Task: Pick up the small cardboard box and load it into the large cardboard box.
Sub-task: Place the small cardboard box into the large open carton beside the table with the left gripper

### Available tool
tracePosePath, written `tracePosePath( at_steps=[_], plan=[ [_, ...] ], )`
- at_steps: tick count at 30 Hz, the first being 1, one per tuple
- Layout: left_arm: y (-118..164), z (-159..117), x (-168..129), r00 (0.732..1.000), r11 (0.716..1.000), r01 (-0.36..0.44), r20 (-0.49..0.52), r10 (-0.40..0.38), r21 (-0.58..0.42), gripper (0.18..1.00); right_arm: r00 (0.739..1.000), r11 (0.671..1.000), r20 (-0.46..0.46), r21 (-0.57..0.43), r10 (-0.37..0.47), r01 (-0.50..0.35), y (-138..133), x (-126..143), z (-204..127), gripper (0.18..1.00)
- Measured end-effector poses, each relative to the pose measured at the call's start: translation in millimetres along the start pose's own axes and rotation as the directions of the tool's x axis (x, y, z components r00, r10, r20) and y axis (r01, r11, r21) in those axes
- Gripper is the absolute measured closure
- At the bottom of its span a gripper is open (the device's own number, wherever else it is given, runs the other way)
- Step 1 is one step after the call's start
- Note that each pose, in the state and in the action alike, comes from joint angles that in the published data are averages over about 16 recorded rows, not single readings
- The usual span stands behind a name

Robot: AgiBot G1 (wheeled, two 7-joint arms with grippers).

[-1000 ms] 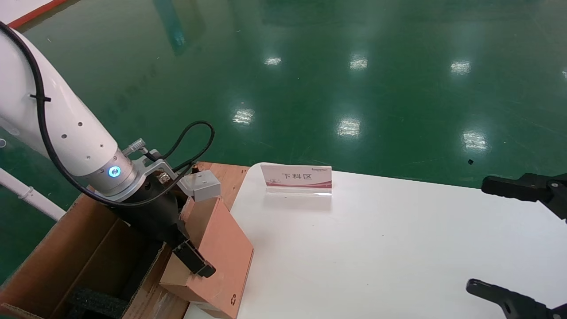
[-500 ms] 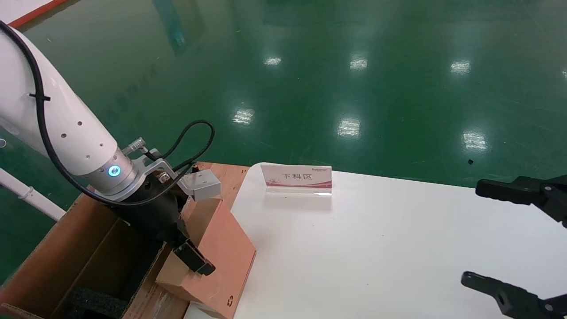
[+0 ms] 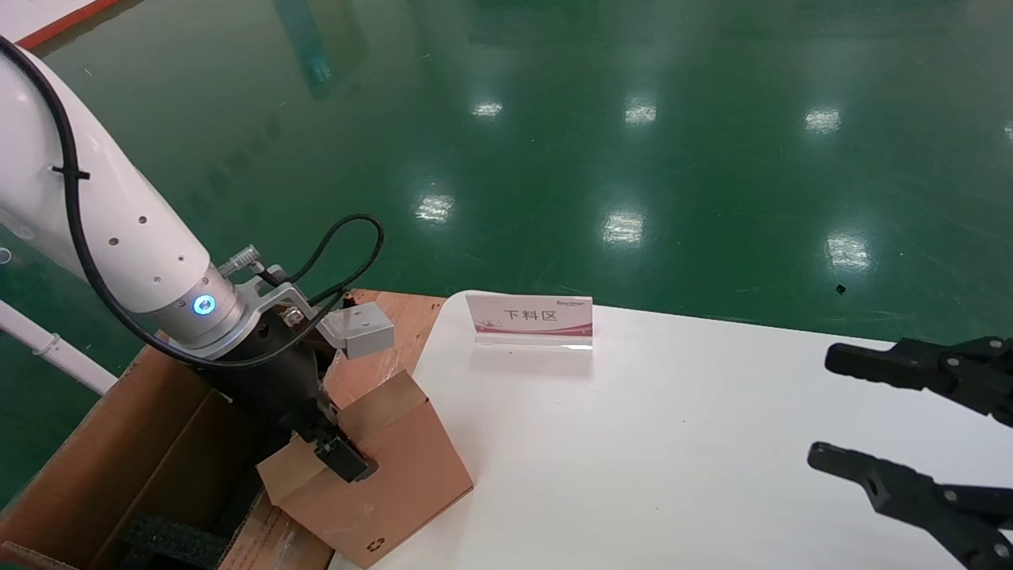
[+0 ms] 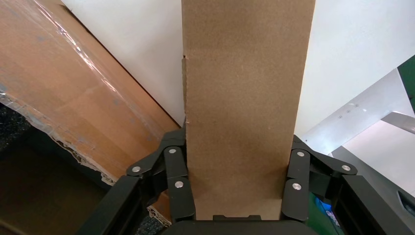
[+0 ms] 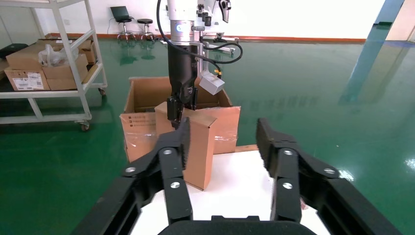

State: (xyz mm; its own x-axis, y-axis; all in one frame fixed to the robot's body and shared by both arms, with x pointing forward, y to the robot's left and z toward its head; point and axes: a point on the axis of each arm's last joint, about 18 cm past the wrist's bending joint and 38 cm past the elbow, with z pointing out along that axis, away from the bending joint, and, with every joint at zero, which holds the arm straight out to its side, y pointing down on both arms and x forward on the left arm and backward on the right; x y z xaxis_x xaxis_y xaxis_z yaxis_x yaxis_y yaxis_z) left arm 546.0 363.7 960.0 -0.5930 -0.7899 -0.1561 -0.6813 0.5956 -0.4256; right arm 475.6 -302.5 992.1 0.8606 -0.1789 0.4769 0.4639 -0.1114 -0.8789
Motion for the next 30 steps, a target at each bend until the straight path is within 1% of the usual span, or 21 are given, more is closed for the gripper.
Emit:
tracePosePath(
  at_steps=[5,7,10,13,19,25,30],
  plan=[
    [-3.5,-11.0,-1.8,1.0,1.0,-0.002,0.012,0.002,0.026,0.68,1.0,1.0,0.0,0.0,0.0,0.0,0.0,0.0,0.0,0.647],
    [-6.0,-19.9,-3.2,1.0,0.999,-0.004,0.02,0.003,0.047,0.706,1.0,1.0,0.0,0.0,0.0,0.0,0.0,0.0,0.0,0.7],
    [-10.7,-38.3,-5.9,0.999,0.996,-0.009,0.038,0.006,0.088,0.746,1.0,1.0,0.0,0.0,0.0,0.0,0.0,0.1,0.0,0.758],
    [-15.7,-63.0,-9.1,0.998,0.99,-0.017,0.064,0.008,0.138,0.758,1.0,1.0,0.0,0.0,0.0,0.0,0.0,0.1,0.0,0.826],
    [-19.6,-121.4,-15.5,0.992,0.973,-0.035,0.13,0.005,0.227,0.772,1.0,1.0,0.0,0.0,0.0,0.0,0.0,0.1,0.0,0.912],
    [-11.0,-172.6,-24.2,0.979,0.961,-0.025,0.2,-0.031,0.274,0.773,1.0,1.0,0.0,0.0,0.0,0.0,0.0,0.1,0.0,0.961],
    [3.7,-204.4,-31.5,0.966,0.954,0.009,0.243,-0.086,0.3,0.775,1.0,1.0,0.0,0.0,0.0,0.0,0.0,0.1,0.0,0.979]
  ],
)
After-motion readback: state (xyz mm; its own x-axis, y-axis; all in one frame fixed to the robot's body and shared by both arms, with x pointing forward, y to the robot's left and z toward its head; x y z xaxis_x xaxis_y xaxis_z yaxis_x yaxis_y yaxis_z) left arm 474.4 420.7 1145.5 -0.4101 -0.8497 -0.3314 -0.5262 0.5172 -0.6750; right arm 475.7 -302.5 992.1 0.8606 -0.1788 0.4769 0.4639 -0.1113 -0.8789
